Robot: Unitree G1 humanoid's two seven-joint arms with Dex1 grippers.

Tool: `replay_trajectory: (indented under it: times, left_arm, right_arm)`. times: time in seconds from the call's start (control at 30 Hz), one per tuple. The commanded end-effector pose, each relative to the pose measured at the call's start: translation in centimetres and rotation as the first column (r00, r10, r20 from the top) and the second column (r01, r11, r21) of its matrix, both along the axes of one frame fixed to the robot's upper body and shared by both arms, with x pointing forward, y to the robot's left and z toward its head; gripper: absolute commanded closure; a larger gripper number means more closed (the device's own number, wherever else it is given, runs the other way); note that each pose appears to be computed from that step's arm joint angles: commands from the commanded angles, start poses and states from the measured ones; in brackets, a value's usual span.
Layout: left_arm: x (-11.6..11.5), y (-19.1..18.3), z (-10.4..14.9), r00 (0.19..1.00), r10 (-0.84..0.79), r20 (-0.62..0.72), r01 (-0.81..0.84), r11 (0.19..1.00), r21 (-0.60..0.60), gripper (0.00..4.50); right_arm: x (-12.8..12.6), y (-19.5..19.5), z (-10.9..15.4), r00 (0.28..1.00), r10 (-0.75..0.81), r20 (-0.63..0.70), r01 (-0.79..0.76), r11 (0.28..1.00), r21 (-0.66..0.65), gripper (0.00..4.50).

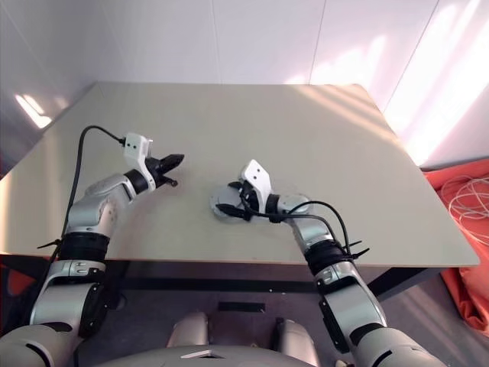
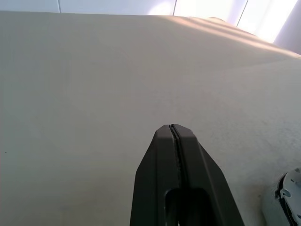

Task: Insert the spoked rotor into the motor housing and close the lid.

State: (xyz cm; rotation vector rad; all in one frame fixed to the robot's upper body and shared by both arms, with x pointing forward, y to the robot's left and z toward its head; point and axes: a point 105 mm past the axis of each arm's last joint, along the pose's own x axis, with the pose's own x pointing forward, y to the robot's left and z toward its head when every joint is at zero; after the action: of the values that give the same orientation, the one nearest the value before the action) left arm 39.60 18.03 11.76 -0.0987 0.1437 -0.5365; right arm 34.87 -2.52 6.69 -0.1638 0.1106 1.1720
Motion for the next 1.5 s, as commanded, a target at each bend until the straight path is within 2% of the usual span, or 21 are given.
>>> replay_trajectory:
  times: [0.03,0.4,0.67,1.0,1.2,1.4,1.5]
  left_arm:
    - [0.3,0.1,1.6,0.998,-0.006,0.058,0.005,1.0,0.007,4.5]
    - [0.4,0.3,1.5,0.998,-0.001,0.057,0.0,1.0,0.006,4.5]
    - [0.4,0.2,1.4,0.998,-0.004,0.056,0.003,1.0,0.007,4.5]
    - [0.5,0.1,1.5,0.998,-0.006,0.058,0.006,1.0,0.006,4.5]
    - [0.4,-0.1,1.3,0.998,-0.009,0.055,0.008,1.0,0.008,4.5]
    - [0.4,-0.2,1.4,0.998,-0.011,0.057,0.011,1.0,0.008,4.5]
    - [0.4,-0.3,1.5,0.998,-0.011,0.058,0.011,1.0,0.009,4.5]
  right_arm:
    - [1.3,0.1,2.9,0.999,-0.034,0.03,0.031,0.996,0.083,1.33]
    - [0.4,-0.1,1.4,1.0,0.008,-0.001,-0.008,0.999,0.032,1.33]
    - [-0.5,-1.1,-1.4,0.997,0.032,-0.071,-0.035,0.999,-0.042,1.33]
    - [0.0,-1.0,-1.2,0.998,0.002,-0.068,-0.005,0.999,-0.039,1.33]
    - [0.2,-0.5,-0.1,0.996,0.01,-0.09,-0.008,1.0,0.021,1.33]
    - [0.4,-0.3,-0.8,0.999,-0.001,-0.052,-0.002,0.999,-0.044,1.33]
    - [0.5,0.0,-0.5,0.999,-0.005,-0.038,0.004,1.0,-0.03,1.33]
